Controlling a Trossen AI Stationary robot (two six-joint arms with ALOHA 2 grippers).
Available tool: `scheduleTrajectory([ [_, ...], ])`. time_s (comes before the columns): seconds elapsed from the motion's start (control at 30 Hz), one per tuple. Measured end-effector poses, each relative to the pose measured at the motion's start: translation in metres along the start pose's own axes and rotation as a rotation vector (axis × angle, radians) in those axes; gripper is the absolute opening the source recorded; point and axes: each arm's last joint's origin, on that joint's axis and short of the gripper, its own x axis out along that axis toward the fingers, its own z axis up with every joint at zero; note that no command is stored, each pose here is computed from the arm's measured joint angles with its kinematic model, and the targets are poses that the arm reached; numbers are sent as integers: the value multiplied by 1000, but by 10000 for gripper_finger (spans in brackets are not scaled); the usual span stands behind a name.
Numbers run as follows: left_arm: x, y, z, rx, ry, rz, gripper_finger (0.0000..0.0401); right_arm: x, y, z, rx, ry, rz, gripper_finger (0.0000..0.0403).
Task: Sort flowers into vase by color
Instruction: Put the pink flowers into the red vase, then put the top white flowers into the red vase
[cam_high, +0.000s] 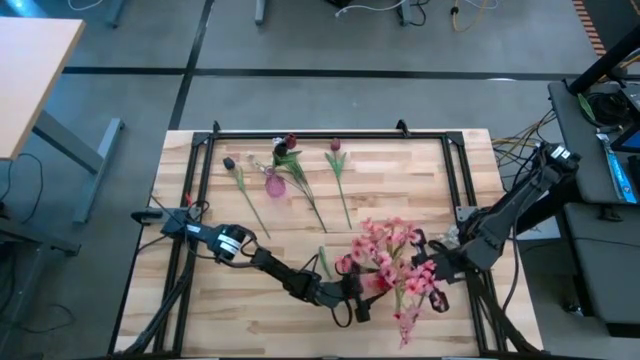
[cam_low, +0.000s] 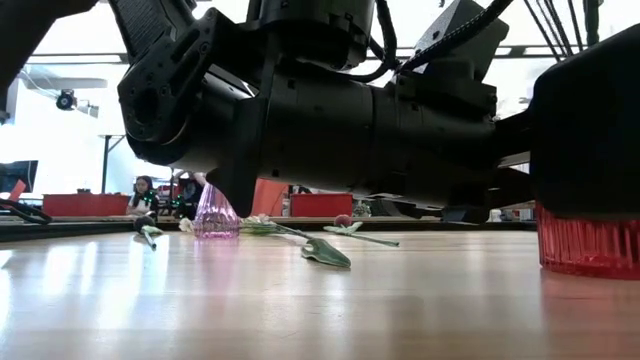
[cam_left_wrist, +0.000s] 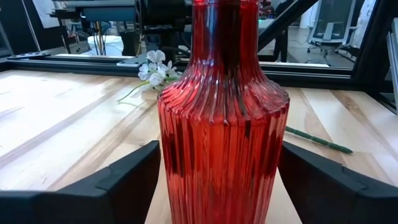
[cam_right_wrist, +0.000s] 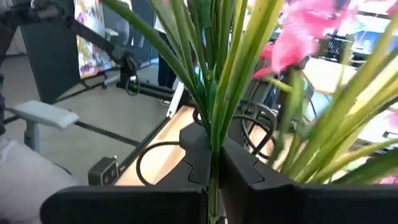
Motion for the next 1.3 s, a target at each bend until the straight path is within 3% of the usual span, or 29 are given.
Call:
scheduleTrajectory([
  [0.67, 0, 0, 0, -1, -3, 7, 283, 3, 2, -11, 51, 87, -14, 20],
  [0.8, 0, 0, 0, -1, -3, 9, 283, 3, 2, -12, 71, 96, -36, 58],
  [1.1, 0, 0, 0, -1, -3, 13, 283, 0, 0, -14, 123, 131, -53, 183],
  [1.3, -1, -1, 0, -2, -5, 28, 283, -7, -3, -16, 191, 175, -58, 228],
])
